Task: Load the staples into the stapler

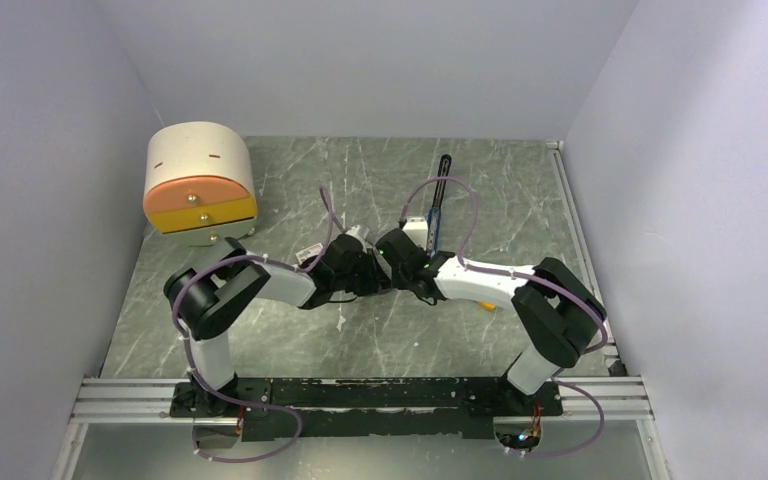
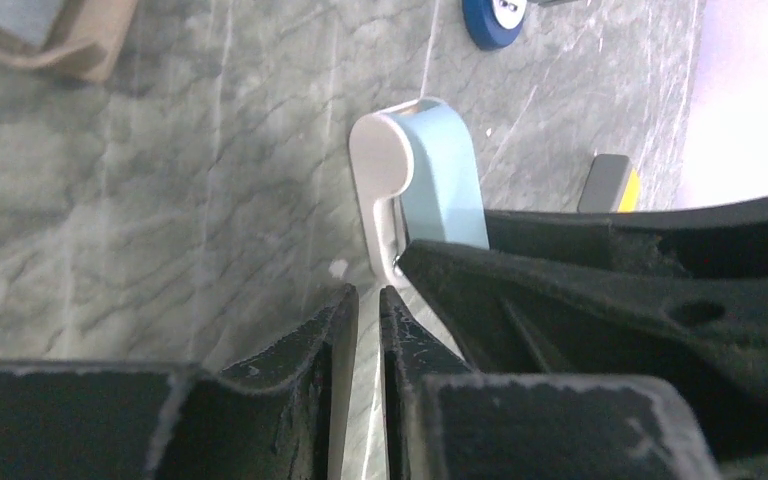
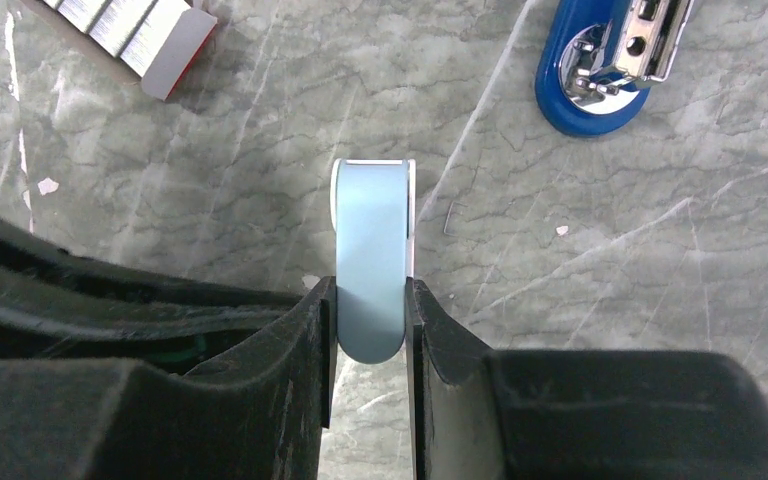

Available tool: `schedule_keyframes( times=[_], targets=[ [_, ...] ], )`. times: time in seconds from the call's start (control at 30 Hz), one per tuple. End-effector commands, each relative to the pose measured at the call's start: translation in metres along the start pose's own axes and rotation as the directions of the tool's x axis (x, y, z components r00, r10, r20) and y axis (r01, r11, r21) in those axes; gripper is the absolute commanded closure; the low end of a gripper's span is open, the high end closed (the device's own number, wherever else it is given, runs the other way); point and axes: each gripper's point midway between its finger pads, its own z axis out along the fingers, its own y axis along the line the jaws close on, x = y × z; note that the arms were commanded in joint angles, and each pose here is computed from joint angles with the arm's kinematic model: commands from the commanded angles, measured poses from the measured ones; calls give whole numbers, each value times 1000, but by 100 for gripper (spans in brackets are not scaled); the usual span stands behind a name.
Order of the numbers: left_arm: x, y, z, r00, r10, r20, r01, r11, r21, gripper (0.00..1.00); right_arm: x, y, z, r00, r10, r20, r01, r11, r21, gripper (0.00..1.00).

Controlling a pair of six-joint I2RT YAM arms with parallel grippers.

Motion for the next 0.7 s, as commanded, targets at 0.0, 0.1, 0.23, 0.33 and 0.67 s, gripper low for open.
schedule_keyframes(
  times=[0.0,0.1,0.23,0.33,0.67],
  targets=[
    [17,38,-15,999,26,-24,-29,990,-137,77,46,-16,9,991,-22,-131,29,998,57,83],
    [13,35,-23,1000,31,-6,-31,990,-136,77,52,-19,13,989,-29,-147,40,997,69,83],
    [8,35,-33,999,44,20,-41,988,-149,77,69,-25,21,979,-41,-199,61,994,94,83],
    [8,36,-39,998,50,25,-46,987,-155,76,80,-28,26,973,-42,-228,68,992,107,83],
    [14,46,-51,998,49,26,-44,984,-170,76,101,-29,41,954,-51,-294,89,989,117,81]
  ],
)
